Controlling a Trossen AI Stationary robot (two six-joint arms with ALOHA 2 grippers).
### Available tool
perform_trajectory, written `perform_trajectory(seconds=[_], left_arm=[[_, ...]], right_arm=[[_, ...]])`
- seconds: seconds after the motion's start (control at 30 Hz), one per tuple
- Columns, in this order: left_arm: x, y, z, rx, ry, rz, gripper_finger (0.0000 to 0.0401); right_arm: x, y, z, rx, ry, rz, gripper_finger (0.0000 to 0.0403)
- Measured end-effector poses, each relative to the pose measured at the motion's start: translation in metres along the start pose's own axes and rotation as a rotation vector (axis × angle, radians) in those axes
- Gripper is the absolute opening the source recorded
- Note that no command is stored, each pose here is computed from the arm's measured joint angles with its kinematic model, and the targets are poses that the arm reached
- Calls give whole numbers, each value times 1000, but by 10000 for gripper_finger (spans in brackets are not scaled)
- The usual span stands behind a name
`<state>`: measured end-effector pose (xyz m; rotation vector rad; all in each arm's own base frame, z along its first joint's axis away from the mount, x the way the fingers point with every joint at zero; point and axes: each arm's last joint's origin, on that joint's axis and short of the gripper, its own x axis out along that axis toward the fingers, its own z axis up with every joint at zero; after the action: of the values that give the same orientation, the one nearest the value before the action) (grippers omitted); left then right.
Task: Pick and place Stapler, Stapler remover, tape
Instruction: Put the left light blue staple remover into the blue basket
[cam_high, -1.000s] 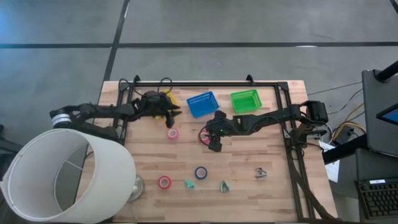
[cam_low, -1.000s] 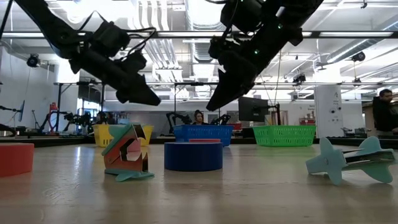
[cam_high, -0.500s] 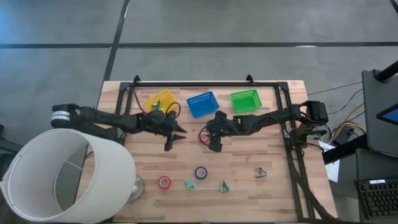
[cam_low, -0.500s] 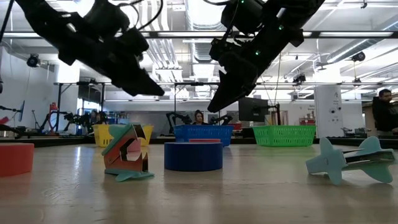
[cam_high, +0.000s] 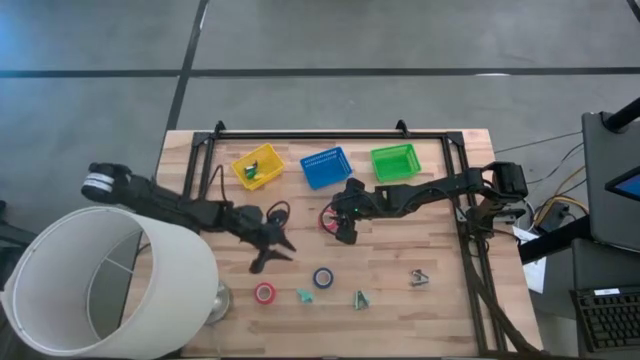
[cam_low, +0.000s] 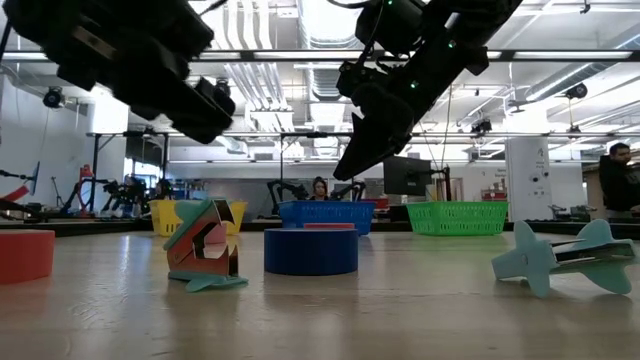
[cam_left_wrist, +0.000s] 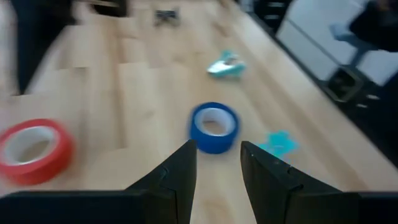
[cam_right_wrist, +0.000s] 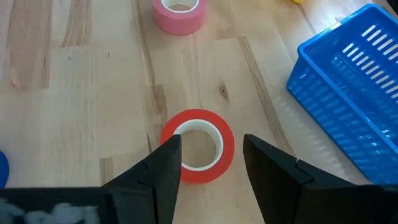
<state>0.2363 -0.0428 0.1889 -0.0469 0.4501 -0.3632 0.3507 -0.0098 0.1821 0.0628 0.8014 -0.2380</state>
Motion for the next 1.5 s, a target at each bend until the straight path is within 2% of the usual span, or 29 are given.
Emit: perform_trajectory(seconds=[0.17, 0.33, 0.8, 1.07, 1.5], left_arm=[[9, -19, -3, 33, 1, -75, 126], [19, -27, -6, 52, -11, -99, 126], [66, -21, -25, 91, 124, -100, 126], [85, -23, -23, 76, 146, -243, 126], [99, -27, -29, 16, 190, -270, 126]], right_arm=[[0, 0, 0, 0, -1, 0, 166], [1, 0, -2, 19, 6, 0, 166], [1, 0, -5, 16, 15, -2, 166], [2, 0, -7, 14, 20, -2, 166], [2, -1, -8, 10, 22, -3, 166]])
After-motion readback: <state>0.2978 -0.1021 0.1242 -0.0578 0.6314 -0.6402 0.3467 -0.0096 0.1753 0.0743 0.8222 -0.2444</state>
